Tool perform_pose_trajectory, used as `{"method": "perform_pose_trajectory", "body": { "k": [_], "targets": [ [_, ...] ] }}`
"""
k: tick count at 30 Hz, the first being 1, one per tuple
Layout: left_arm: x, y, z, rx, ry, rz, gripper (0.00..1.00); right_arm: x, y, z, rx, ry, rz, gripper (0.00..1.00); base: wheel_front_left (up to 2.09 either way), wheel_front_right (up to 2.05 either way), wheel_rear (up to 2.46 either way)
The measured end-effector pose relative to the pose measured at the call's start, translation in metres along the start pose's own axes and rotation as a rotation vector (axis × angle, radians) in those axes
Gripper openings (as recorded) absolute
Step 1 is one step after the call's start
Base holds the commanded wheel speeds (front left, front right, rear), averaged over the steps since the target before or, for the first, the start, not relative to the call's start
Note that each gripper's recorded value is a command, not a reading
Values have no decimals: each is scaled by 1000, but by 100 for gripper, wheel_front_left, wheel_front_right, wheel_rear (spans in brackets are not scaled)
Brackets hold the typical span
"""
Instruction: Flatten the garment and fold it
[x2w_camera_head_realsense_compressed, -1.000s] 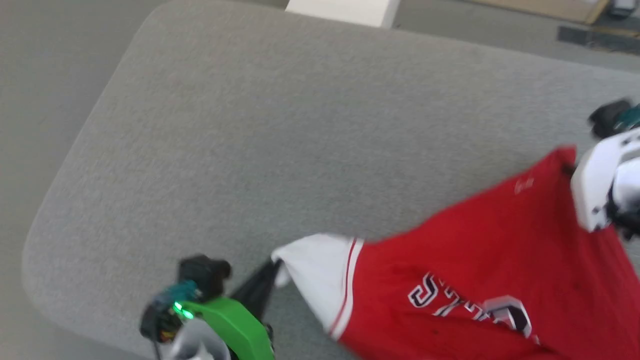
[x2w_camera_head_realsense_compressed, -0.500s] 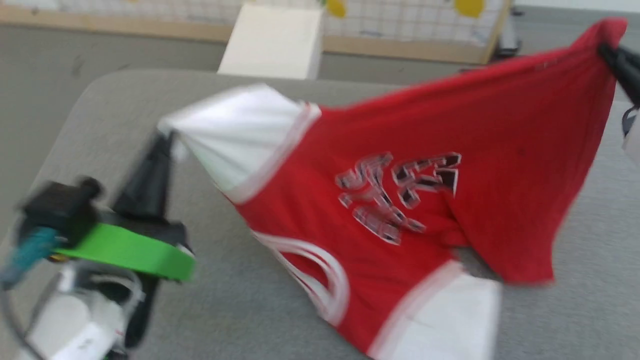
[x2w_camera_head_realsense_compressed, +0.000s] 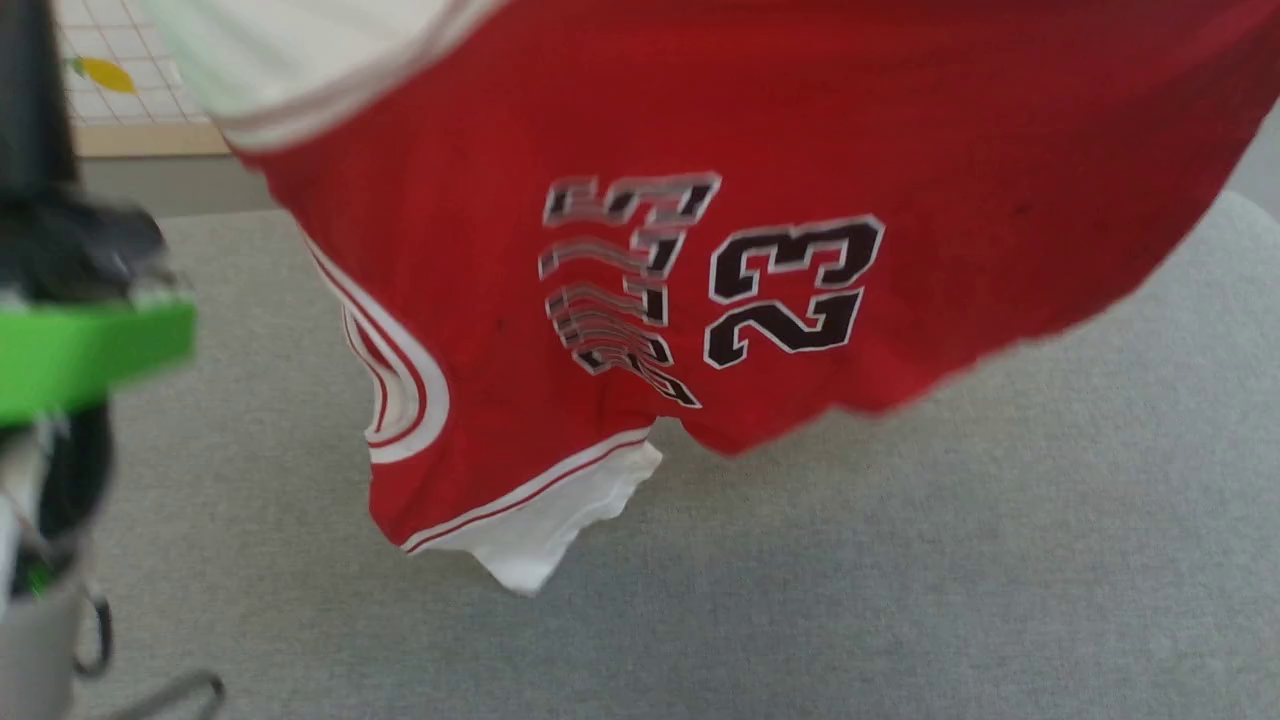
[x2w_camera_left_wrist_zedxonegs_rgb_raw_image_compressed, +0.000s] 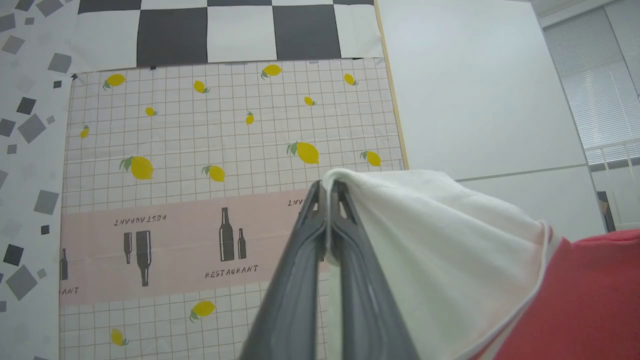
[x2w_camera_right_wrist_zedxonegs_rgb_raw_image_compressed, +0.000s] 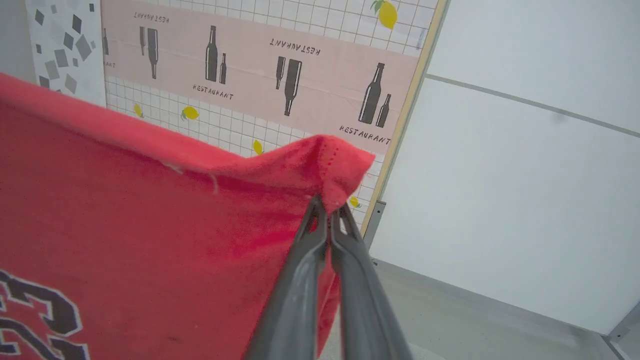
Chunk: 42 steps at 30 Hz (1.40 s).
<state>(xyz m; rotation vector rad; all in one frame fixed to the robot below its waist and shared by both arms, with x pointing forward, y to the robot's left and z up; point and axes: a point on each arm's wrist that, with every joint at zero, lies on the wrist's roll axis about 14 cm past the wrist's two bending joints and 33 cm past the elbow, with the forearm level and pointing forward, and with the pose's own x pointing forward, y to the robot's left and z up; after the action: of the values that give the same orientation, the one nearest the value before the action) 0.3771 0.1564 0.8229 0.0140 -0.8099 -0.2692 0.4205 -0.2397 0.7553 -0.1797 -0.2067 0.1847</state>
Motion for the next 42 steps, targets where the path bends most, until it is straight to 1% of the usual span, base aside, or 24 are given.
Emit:
{"method": "perform_pose_trajectory", "body": {
  "k": [4,9,10,12,16,19,24,27,30,32,34,38,40,42],
  "targets": [
    [31,7,-4,26,-27,-18,0,11,-14,3,-2,-24,-36,0,0,0,0],
    [79,23,-32,54,-12,-28,0,48,-28,0,-8,-49,-59,0,0,0,0],
    [95,31,-48,67,1,-25,0,67,-30,-6,-5,-47,-58,0,0,0,0],
    [111,38,-67,80,19,-24,0,89,-31,-13,-5,-47,-58,0,0,0,0],
    [139,48,-106,95,40,-16,0,131,-37,-25,-27,-62,-71,0,0,0,0],
    [156,56,-131,84,32,14,0,159,-40,-40,-33,-68,-84,0,0,0,0],
    [177,68,-163,72,4,59,0,198,-43,-71,-37,-69,-110,0,0,0,0],
    [182,68,-188,73,3,66,0,215,-42,-94,-45,-60,-115,0,0,0,0],
    [173,64,-230,78,69,53,0,225,-35,-128,-56,-19,-102,0,0,0,0],
    [162,61,-257,71,122,44,0,228,-26,-151,-44,9,-85,0,0,0,0],
    [141,55,-288,55,199,36,0,228,-13,-180,-18,49,-65,0,0,0,0],
    [71,40,-351,4,408,39,0,205,16,-243,8,173,-12,0,0,0,0],
    [31,29,-371,-25,508,37,0,187,31,-268,24,230,18,0,0,0,0],
    [-6,21,-381,-47,592,42,0,170,43,-284,40,271,41,0,0,0,0]
  ]
}}
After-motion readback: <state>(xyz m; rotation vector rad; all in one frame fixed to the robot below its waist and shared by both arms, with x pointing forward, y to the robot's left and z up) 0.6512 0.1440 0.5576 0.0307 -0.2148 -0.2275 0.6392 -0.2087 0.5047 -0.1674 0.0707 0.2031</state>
